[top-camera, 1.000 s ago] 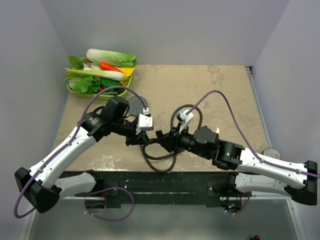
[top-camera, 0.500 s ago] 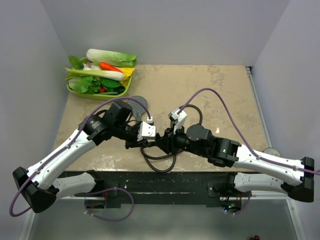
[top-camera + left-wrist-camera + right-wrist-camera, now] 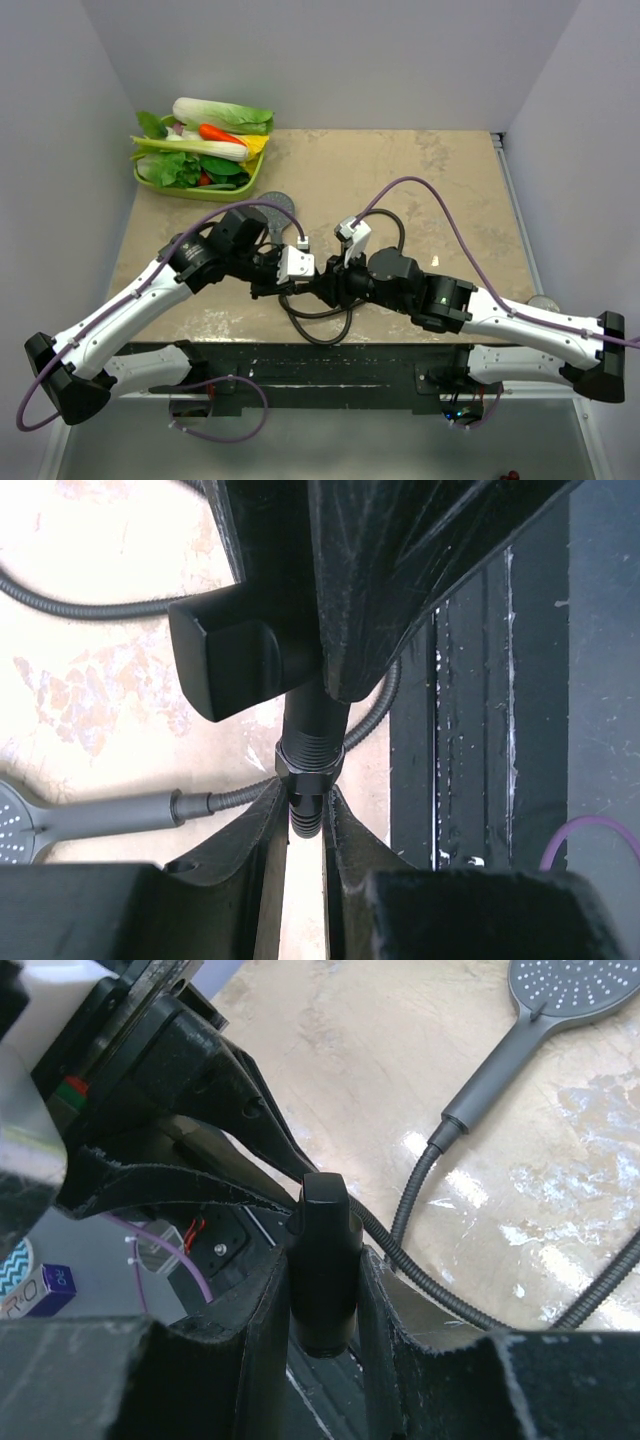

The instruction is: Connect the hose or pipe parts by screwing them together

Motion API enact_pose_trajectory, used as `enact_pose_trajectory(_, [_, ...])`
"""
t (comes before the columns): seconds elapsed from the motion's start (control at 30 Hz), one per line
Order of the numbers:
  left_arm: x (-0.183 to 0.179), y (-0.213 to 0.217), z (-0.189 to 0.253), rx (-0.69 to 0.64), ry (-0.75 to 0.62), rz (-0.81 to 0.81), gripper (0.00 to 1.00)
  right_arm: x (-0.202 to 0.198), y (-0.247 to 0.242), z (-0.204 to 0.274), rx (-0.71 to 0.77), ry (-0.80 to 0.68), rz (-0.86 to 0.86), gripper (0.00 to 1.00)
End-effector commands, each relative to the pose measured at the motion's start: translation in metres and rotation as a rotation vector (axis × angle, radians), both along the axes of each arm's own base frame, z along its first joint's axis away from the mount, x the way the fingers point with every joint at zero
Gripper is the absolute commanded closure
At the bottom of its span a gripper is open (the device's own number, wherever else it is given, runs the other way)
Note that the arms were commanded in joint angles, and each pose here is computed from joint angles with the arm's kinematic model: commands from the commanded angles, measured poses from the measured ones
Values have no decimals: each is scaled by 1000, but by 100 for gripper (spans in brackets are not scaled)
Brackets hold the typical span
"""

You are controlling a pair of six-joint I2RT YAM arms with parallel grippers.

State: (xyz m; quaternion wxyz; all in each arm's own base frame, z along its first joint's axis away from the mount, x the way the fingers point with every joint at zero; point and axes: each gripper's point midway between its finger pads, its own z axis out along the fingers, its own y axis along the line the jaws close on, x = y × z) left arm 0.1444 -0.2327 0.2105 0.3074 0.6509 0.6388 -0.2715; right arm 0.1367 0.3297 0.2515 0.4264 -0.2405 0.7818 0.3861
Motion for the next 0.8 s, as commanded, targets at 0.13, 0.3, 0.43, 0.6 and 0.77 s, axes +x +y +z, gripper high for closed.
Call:
enact_pose_trajectory(0.13, [11,-37,60,-204,-210,-77,100,-16,22,-27,4,181,16,100])
enact_pose_trajectory(0.3, [8,-36,55,-185,-223,-87,100,-16,22,-33,10,226,3,100])
enact_pose_trajectory(0.43, [9,-36,54,-187,-229,-79,100,-12,14,-46,27,308,-63,100])
enact_pose_trajectory(0.6, [12,-36,56,-185,-239,-67,100,-8,10,-54,157,432,-110,100])
enact_pose_trajectory(0.77, [12,-35,54,-170,-249,-72,100,-11,6,-67,211,549,-136,100])
